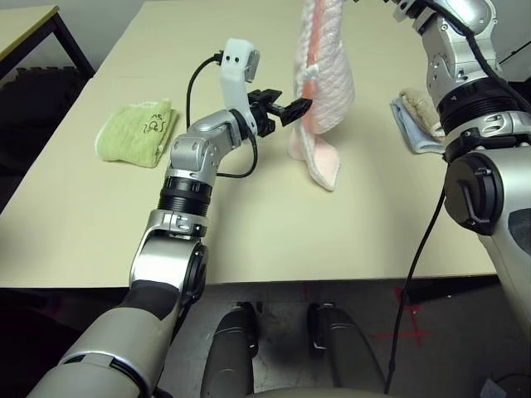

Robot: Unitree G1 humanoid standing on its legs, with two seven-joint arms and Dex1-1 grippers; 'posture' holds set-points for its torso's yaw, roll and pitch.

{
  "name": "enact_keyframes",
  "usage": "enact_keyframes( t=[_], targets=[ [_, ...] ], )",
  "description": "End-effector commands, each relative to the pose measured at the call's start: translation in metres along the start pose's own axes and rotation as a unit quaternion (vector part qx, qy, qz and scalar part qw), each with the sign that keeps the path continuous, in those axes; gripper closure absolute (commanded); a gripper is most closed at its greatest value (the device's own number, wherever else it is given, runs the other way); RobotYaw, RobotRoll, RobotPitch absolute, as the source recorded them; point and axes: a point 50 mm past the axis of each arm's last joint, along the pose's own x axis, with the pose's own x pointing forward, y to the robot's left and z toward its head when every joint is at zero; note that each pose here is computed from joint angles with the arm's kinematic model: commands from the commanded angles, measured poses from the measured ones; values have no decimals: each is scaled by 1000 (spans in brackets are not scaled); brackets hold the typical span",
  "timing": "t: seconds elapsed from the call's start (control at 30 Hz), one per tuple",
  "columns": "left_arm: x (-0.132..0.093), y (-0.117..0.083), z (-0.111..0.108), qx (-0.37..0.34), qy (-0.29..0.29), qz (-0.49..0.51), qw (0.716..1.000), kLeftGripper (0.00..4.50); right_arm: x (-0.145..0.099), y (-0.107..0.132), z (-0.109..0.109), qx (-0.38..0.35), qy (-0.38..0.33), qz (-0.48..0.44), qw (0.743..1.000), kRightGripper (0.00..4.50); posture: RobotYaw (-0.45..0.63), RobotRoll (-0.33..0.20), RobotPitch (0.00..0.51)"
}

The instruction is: Fold the towel and set it aside.

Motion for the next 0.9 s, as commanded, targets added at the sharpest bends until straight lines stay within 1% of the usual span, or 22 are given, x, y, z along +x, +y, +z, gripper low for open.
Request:
enact_keyframes(
  t=[0.03,0.17,0.27,0.33,0.37,0.4,0.47,0.6,0.73,0.83,0.9],
  targets=[
    [-5,17,-9,17,26,40,999,0,2,-13,14,-15,-17,-18,1000,4444,41,0,161],
    [-24,40,-12,47,43,57,996,0,-1,-26,20,-33,-13,-32,999,4444,36,0,163],
    [-32,47,-15,59,55,55,995,0,-3,-30,20,-37,-10,-36,999,4444,37,0,163],
    [-39,53,-19,100,68,56,991,0,-3,-30,20,-38,-7,-37,999,4444,36,0,164],
    [-41,56,-21,103,71,58,990,0,-3,-30,20,-39,-7,-37,999,4444,36,0,164],
    [-45,57,-22,113,76,50,990,0,-2,-29,19,-37,-7,-35,999,4444,36,0,164],
    [-49,56,-22,100,81,36,991,0,-2,-27,18,-35,-7,-33,999,4444,41,0,164],
    [-55,53,-27,99,104,-1,990,0,-1,-25,18,-32,-8,-32,999,4444,48,0,163],
    [-62,58,-38,102,123,15,987,0,0,-24,18,-33,-12,-32,999,4444,50,0,161],
    [-61,54,-42,80,124,5,989,0,0,-23,18,-32,-13,-30,999,4444,49,0,154],
    [-61,52,-45,74,134,-4,988,0,0,-23,18,-32,-13,-28,999,4444,48,0,152]
  ],
)
